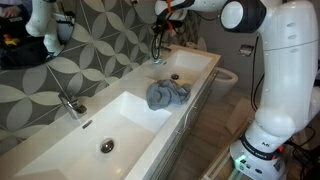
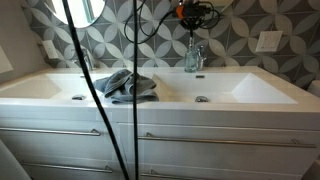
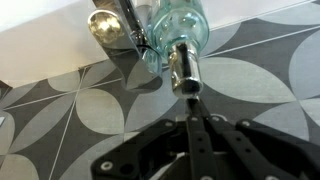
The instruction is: Press down on the pump bottle
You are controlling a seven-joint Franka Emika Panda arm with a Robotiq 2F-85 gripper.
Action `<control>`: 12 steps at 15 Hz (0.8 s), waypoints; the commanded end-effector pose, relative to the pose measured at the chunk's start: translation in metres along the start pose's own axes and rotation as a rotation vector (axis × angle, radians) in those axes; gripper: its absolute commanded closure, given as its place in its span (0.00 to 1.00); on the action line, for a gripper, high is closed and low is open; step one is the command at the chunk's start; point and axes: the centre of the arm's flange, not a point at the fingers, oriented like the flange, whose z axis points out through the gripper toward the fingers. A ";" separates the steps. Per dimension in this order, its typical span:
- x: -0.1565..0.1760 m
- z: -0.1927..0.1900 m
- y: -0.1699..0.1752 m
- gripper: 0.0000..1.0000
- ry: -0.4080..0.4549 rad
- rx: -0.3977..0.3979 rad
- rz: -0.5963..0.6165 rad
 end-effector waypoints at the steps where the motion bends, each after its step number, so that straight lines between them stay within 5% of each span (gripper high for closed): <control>1: 0.006 -0.002 0.001 0.98 -0.030 -0.013 0.009; 12: 0.005 0.003 0.004 0.98 -0.068 -0.018 0.011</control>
